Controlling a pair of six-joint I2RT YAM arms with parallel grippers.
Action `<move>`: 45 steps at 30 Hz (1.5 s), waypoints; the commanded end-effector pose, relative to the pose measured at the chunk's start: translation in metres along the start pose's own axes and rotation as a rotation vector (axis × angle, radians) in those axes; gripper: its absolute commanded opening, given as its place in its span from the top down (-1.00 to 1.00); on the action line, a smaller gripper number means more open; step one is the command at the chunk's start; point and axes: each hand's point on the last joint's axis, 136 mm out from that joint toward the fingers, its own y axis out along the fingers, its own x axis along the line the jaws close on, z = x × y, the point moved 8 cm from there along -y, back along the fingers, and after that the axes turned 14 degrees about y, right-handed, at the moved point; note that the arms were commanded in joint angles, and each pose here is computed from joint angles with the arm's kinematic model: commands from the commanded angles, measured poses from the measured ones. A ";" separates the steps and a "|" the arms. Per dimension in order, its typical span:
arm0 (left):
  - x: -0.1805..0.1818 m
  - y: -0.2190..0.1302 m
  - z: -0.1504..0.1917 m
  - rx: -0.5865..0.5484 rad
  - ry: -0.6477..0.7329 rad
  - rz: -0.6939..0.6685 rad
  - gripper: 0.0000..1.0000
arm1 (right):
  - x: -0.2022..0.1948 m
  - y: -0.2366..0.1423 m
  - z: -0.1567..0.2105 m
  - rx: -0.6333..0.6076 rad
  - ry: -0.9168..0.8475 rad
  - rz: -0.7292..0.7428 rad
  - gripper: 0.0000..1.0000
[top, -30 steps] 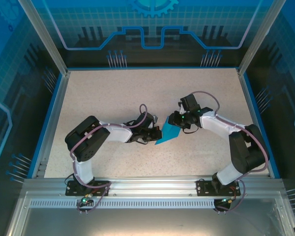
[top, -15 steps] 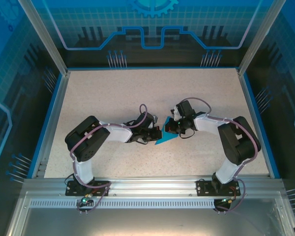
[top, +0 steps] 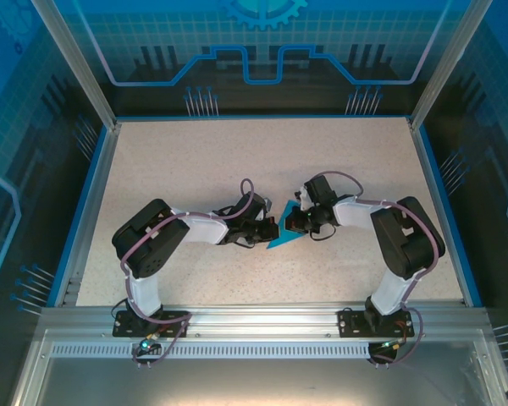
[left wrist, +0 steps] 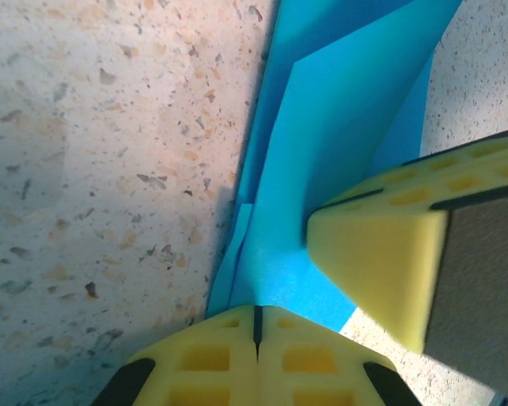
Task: Fold a paper plane with a square sheet of paper (pick it up from the middle)
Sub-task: Fourth fold the wing at the center of the table.
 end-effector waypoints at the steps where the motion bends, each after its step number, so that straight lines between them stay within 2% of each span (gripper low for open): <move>1: 0.026 0.009 0.033 0.158 -0.025 -0.125 0.97 | -0.001 -0.009 -0.011 -0.030 -0.009 -0.015 0.97; 8: 0.027 0.009 0.034 0.169 -0.021 -0.126 0.98 | -0.024 0.010 -0.017 0.005 0.052 0.015 0.98; 16: 0.027 0.008 0.035 0.176 -0.018 -0.126 0.98 | -0.008 -0.025 -0.044 -0.104 0.030 -0.047 0.96; 24: 0.026 0.007 0.035 0.176 -0.013 -0.121 0.99 | -0.025 -0.011 -0.062 -0.084 0.067 -0.024 0.96; 30: 0.026 0.007 0.035 0.179 -0.014 -0.119 0.99 | -0.018 -0.025 -0.067 -0.121 0.055 -0.030 0.96; 36: 0.025 0.007 0.034 0.178 -0.014 -0.121 0.99 | 0.010 -0.040 -0.053 -0.123 -0.035 -0.072 0.93; 45: 0.026 0.007 0.034 0.182 -0.017 -0.127 0.99 | 0.006 -0.010 -0.027 -0.016 -0.048 -0.052 0.92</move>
